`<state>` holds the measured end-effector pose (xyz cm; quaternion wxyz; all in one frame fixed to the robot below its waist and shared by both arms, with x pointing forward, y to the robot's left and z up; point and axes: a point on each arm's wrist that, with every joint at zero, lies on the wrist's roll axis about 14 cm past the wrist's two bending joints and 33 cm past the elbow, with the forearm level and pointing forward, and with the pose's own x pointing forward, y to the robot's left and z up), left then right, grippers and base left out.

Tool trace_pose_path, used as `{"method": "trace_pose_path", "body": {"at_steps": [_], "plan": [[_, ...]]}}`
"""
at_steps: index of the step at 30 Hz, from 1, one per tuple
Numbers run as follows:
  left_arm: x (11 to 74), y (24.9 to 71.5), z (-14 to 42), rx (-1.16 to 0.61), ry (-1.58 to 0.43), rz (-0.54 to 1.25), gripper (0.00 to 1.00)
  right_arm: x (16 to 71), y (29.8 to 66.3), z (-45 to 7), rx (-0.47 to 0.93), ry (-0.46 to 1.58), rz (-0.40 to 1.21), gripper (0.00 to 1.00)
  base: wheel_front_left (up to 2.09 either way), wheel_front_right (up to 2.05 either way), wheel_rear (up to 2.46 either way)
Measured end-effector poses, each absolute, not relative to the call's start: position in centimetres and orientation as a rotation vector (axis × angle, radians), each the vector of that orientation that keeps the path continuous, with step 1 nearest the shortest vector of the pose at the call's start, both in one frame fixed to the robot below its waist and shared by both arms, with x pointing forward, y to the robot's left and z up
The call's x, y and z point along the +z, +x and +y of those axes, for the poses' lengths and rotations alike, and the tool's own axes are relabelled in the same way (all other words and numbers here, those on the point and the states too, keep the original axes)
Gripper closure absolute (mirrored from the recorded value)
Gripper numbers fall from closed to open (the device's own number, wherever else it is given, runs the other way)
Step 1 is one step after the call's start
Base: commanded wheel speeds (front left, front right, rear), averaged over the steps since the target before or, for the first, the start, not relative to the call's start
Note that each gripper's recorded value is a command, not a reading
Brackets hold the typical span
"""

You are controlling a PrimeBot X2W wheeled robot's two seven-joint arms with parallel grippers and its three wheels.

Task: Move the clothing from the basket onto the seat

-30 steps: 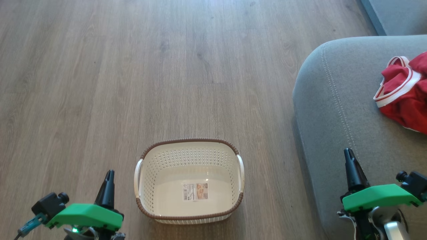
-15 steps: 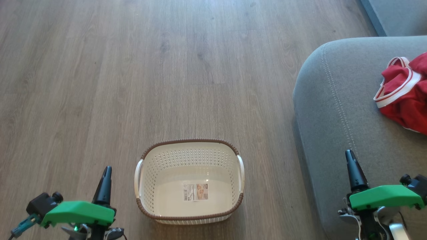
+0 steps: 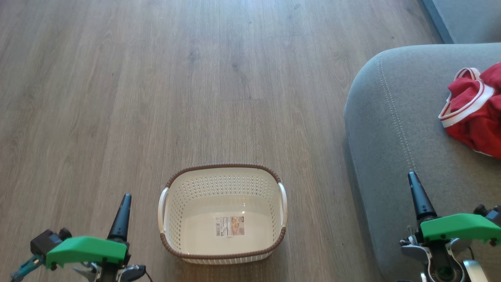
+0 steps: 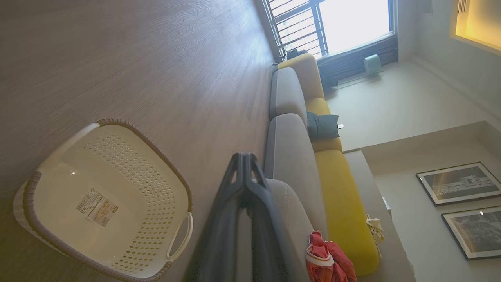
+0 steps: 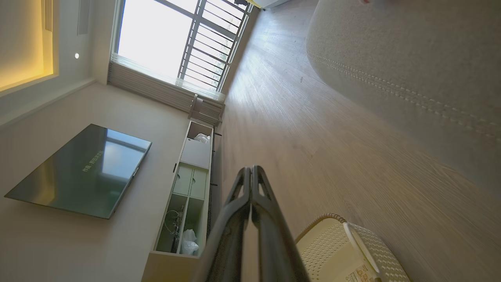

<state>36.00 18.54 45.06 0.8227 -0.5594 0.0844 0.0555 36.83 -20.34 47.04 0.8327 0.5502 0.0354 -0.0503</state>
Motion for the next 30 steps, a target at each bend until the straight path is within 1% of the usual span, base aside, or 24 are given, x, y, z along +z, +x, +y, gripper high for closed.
{"method": "trace_pose_path", "body": {"at_steps": [20, 30], "plan": [[46.6, 36.9, 18.8, 0.089, -1.413, 0.133, 1.0, 47.0, 36.8, -20.4, -0.108, 1.406, 0.072, 1.0, 0.0, 0.0, 0.0], [47.3, 37.2, 18.7, 0.06, -1.541, 0.112, 1.0, 47.8, 37.4, -20.6, -0.092, 1.543, 0.046, 1.0, 0.0, 0.0, 0.0]]}}
